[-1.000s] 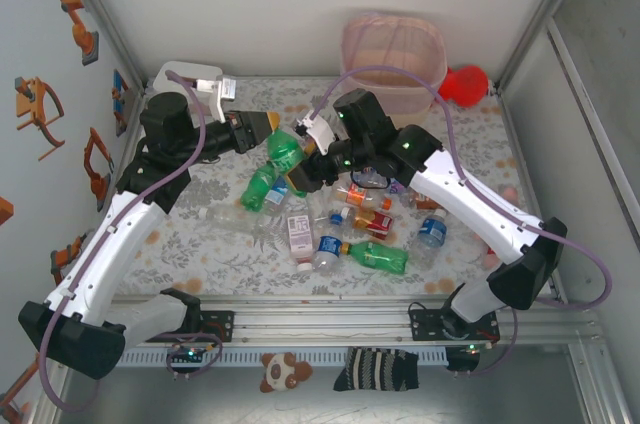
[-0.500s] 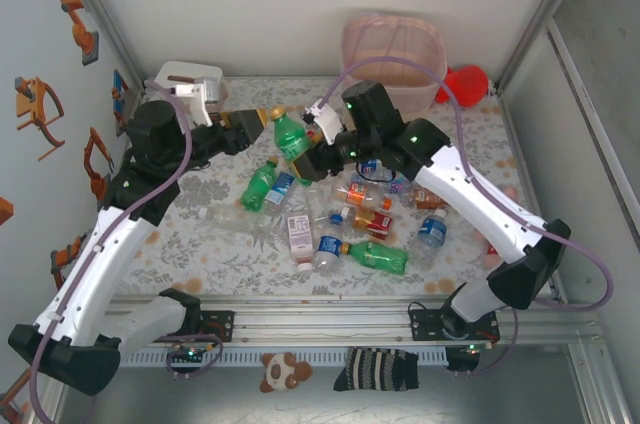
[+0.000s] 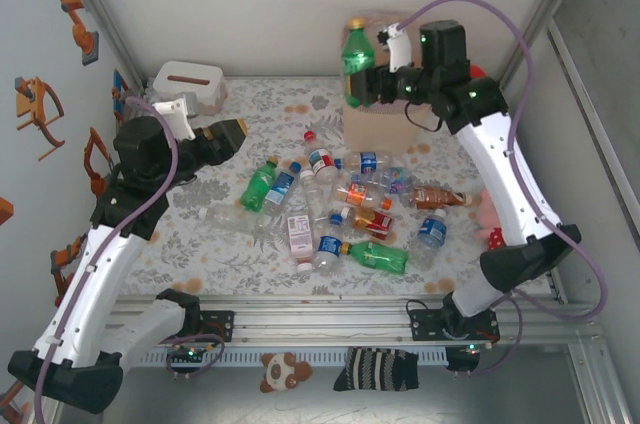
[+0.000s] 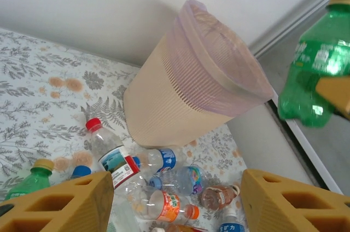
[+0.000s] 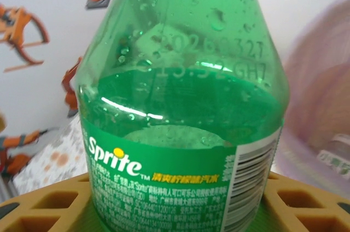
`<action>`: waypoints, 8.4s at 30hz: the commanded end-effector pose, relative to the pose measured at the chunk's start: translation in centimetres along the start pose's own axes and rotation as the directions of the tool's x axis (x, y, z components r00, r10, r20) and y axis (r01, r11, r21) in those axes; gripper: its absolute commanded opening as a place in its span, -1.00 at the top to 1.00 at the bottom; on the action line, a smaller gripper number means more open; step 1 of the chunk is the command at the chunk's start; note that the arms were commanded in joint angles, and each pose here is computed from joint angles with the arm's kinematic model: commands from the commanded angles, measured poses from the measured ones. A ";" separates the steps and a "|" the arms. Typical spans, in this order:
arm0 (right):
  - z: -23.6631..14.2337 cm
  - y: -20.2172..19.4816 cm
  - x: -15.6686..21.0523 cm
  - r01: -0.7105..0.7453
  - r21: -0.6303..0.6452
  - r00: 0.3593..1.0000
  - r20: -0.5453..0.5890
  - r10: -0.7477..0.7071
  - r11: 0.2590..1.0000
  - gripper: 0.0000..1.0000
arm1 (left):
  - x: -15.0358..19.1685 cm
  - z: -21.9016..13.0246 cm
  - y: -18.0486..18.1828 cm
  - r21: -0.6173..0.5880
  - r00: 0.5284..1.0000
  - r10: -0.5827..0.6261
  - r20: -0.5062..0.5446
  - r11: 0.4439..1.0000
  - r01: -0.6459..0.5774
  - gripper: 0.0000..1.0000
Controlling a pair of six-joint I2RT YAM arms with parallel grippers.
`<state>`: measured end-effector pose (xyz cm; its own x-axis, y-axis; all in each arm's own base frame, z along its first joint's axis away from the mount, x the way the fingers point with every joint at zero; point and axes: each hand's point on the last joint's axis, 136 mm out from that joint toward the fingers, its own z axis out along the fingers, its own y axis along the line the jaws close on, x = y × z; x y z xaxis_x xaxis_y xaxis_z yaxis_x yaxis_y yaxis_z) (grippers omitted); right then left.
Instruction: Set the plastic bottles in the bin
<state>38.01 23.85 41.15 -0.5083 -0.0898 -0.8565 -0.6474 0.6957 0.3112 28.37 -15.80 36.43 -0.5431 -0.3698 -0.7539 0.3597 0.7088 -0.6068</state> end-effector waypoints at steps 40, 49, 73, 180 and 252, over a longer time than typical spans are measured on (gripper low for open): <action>14.1 -23.1 9.0 -0.232 0.367 0.906 -0.255 0.337 0.901 -0.08 | 3.0 0.9 3.2 -0.068 0.994 -0.097 -0.059 0.993 0.093 -0.22; 15.9 -24.0 11.5 -0.239 0.369 0.884 -0.300 0.359 0.898 -0.20 | 3.6 0.9 3.9 -0.092 0.991 -0.116 -0.065 0.990 0.109 -0.22; 9.0 -19.5 2.1 -0.176 0.358 0.964 -0.124 0.234 0.917 -0.61 | 5.4 0.3 7.1 -0.238 0.981 -0.179 -0.075 0.959 0.156 -0.24; -10.0 -7.7 0.4 -0.072 0.411 0.997 0.042 0.061 0.909 -0.58 | 20.8 -1.3 30.4 -0.758 0.383 -0.901 0.205 0.102 0.644 0.40; -7.0 20.2 10.8 0.370 -0.716 0.912 0.158 -0.379 0.592 -0.99 | 2.1 -5.3 -18.9 0.760 0.854 0.486 0.184 0.480 -0.437 1.00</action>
<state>17.23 31.78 41.50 -0.1801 -0.2253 -0.9575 -0.9794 -0.0498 0.1959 17.49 -26.54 45.82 -0.2475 -0.0637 -0.9668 0.9629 0.0944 -0.2527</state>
